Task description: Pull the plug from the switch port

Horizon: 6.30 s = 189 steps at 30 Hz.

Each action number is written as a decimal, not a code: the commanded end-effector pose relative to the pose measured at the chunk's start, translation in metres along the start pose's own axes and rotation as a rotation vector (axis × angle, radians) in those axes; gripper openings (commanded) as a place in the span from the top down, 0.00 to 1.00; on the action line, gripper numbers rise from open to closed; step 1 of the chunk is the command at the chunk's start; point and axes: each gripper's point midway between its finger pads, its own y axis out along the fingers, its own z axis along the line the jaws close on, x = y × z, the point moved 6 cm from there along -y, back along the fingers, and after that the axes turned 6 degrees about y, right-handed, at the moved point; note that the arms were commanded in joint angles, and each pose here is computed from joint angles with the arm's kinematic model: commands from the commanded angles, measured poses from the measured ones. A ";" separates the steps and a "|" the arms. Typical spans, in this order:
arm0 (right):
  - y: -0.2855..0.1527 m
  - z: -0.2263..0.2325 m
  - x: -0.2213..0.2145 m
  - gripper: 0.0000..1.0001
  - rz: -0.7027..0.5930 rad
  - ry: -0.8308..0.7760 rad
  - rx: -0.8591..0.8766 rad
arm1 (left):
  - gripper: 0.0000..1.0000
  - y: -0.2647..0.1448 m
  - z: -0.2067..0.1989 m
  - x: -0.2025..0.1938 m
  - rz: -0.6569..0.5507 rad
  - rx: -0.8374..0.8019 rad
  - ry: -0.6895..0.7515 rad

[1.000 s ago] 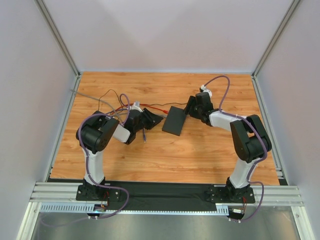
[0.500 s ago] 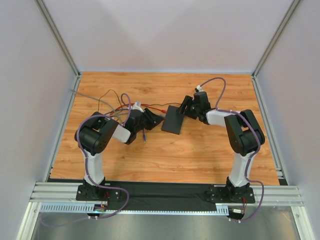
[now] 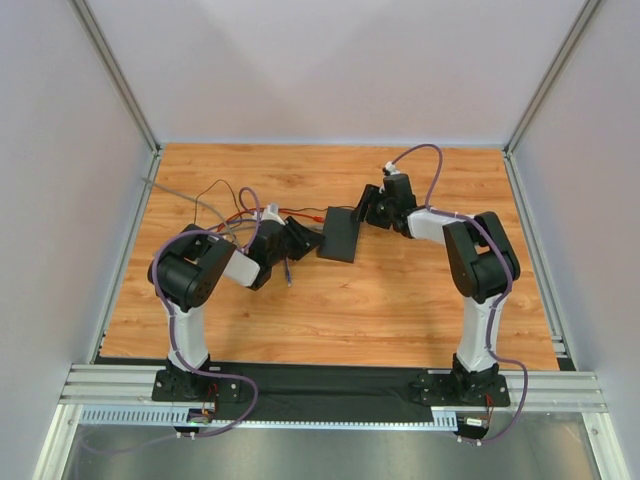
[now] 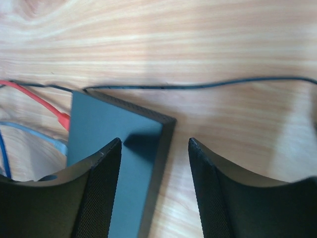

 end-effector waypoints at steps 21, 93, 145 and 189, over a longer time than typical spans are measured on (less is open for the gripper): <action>-0.001 0.011 -0.009 0.42 0.031 -0.071 0.042 | 0.47 0.021 0.014 0.018 -0.231 -0.021 -0.202; -0.007 0.069 -0.016 0.25 0.069 -0.516 -0.420 | 1.00 0.035 0.032 -0.008 -0.191 0.167 -0.241; 0.023 0.016 -0.072 0.35 0.292 -0.631 -0.396 | 1.00 -0.051 0.009 0.063 -0.386 0.305 0.157; -0.015 0.064 -0.042 0.30 0.033 -0.518 -0.163 | 0.48 -0.110 -0.019 0.084 -0.413 0.204 0.236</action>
